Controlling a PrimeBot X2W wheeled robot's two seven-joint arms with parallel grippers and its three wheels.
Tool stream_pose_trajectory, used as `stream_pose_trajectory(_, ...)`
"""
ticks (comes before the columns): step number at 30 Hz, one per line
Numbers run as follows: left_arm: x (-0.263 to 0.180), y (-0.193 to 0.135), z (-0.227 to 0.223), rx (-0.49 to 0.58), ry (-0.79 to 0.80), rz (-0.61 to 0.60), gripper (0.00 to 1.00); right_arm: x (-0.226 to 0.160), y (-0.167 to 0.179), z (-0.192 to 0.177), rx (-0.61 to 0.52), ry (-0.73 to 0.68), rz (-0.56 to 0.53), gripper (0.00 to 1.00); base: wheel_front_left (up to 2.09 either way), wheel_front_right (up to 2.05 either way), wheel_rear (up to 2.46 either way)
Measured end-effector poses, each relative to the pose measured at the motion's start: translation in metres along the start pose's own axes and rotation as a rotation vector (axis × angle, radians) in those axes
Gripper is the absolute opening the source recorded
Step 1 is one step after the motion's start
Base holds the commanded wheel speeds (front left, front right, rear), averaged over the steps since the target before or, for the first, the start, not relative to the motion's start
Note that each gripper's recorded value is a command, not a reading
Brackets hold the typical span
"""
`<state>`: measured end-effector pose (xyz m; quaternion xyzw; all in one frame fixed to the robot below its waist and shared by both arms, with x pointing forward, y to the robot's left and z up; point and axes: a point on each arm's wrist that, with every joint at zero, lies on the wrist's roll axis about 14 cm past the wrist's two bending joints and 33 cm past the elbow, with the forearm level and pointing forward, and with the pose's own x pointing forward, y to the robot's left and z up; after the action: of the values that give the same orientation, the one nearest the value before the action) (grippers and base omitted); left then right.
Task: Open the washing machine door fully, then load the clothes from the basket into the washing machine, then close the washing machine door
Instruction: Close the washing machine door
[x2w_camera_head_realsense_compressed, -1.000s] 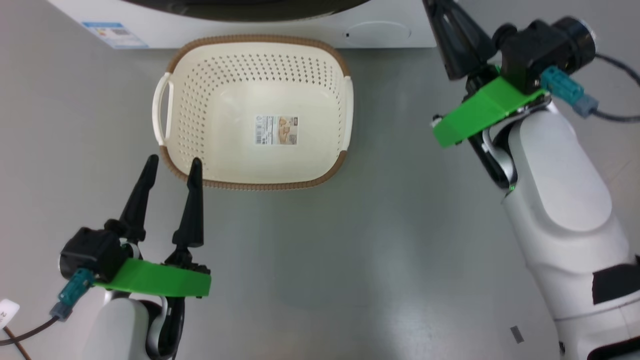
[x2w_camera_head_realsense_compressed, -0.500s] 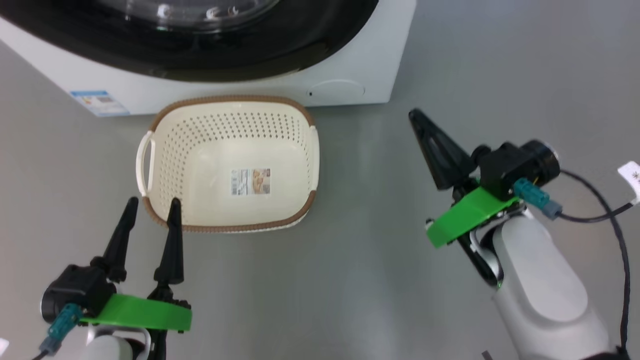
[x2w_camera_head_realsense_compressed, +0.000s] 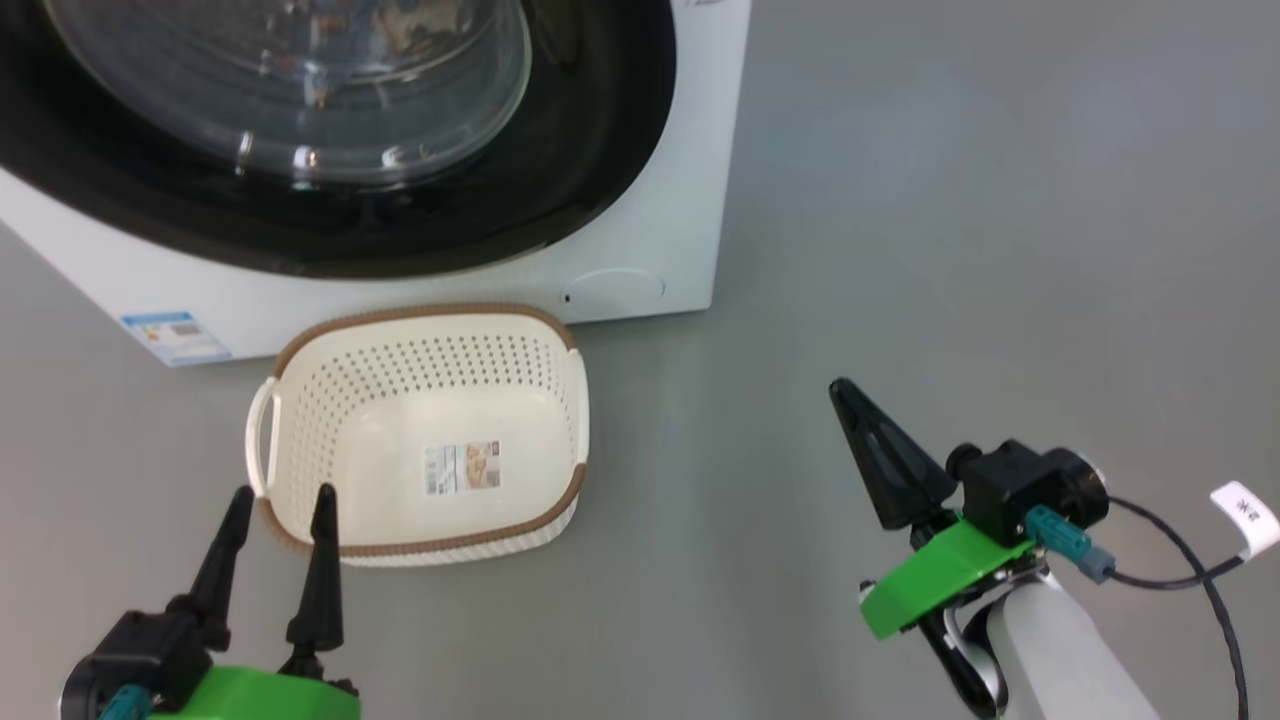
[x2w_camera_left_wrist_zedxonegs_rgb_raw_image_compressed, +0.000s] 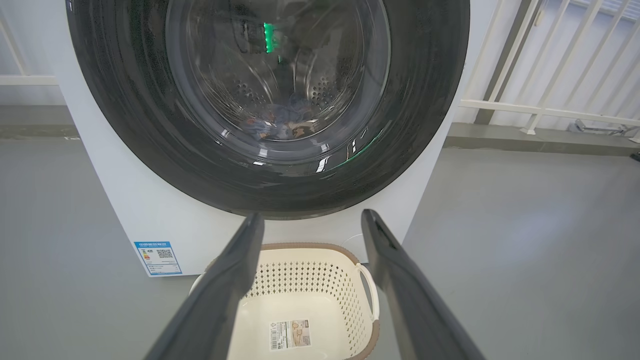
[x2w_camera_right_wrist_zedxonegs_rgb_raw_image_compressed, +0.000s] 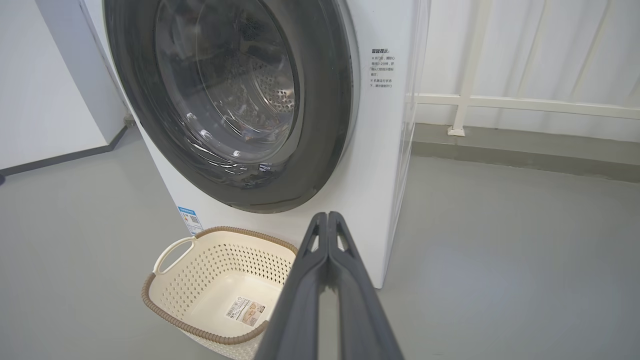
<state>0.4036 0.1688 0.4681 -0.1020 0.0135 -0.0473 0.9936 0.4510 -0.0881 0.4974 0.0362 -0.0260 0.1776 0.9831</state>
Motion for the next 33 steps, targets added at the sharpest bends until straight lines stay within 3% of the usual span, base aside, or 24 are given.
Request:
stream_pose_trajectory(7,-0.006,-0.004,0.006,0.005,-0.015,-0.007,1.00,-0.024,-0.012,0.011,-0.002,-0.023,-0.065,0.00,0.00,0.00,0.00)
stream_pose_trajectory(8,-0.006,-0.005,0.007,0.004,-0.019,-0.009,1.00,-0.027,-0.015,0.013,-0.006,-0.027,-0.075,0.37,0.00,0.00,0.00)
stream_pose_trajectory(9,-0.007,-0.005,0.007,0.003,-0.019,-0.010,1.00,-0.030,-0.018,0.015,-0.011,-0.033,-0.089,1.00,0.00,0.00,0.00)
stream_pose_trajectory(33,-0.024,0.007,0.012,0.048,-0.030,0.042,1.00,-0.085,-0.049,0.017,0.000,-0.033,-0.242,1.00,0.00,0.00,0.00)
